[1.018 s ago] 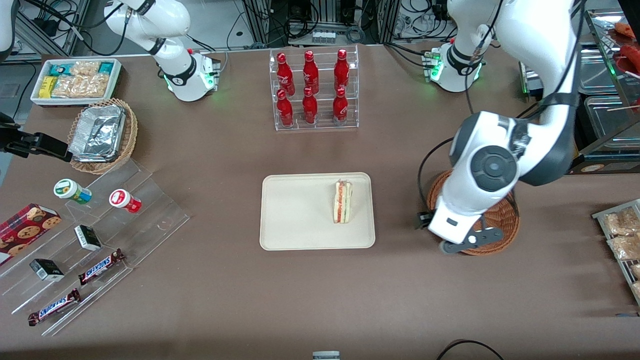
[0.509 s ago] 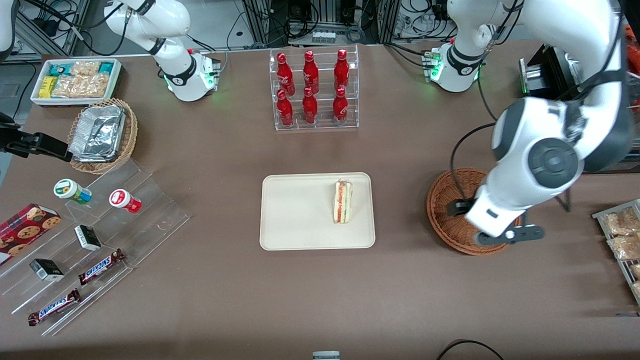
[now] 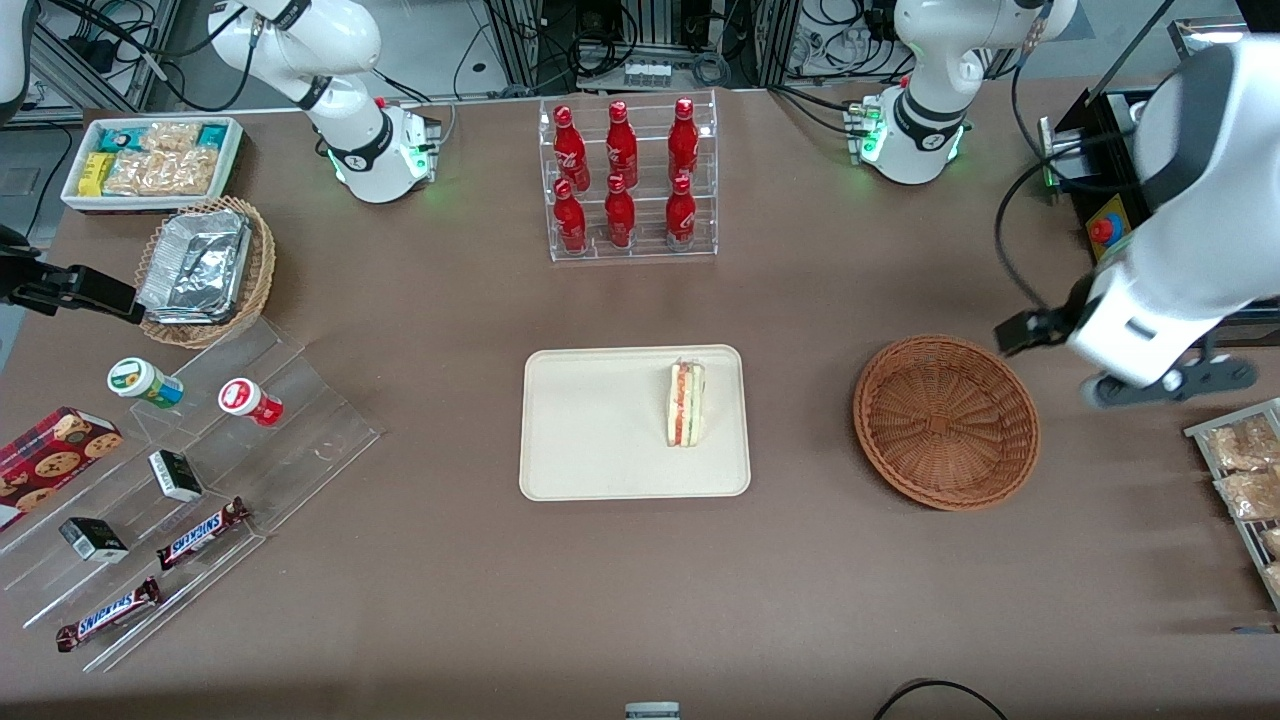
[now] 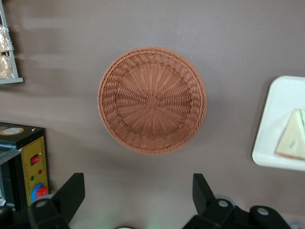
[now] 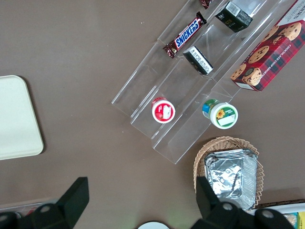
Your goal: Place sandwich from basket to tray
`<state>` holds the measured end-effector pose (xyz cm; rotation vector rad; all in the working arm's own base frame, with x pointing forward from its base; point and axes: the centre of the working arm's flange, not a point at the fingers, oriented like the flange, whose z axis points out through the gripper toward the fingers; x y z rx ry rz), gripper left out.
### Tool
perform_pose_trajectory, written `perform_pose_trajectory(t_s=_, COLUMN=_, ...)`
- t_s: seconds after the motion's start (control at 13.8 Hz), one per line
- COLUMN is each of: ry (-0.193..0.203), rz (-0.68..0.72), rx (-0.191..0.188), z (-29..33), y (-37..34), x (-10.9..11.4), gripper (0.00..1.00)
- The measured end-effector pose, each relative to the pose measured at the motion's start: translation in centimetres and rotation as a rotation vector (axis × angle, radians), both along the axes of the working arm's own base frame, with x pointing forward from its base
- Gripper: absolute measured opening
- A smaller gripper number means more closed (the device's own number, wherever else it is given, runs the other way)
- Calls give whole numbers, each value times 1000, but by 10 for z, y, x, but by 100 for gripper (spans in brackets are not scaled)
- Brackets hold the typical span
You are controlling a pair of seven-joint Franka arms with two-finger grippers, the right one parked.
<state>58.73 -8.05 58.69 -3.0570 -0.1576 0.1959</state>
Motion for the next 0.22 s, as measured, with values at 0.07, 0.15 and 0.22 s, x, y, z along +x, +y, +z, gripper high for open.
perform_pose_trajectory(t_s=0.07, ry=-1, rz=-2, rx=-19, z=10, y=12, x=-5, gripper=100)
perform_pose_trajectory(t_s=0.15, ry=-3, rz=-6, rx=-33, z=16, y=23, x=-8, gripper=100)
perform_pose_trajectory(t_s=0.22, ry=-1, rz=-11, rx=-39, z=19, y=32, x=-10, gripper=100)
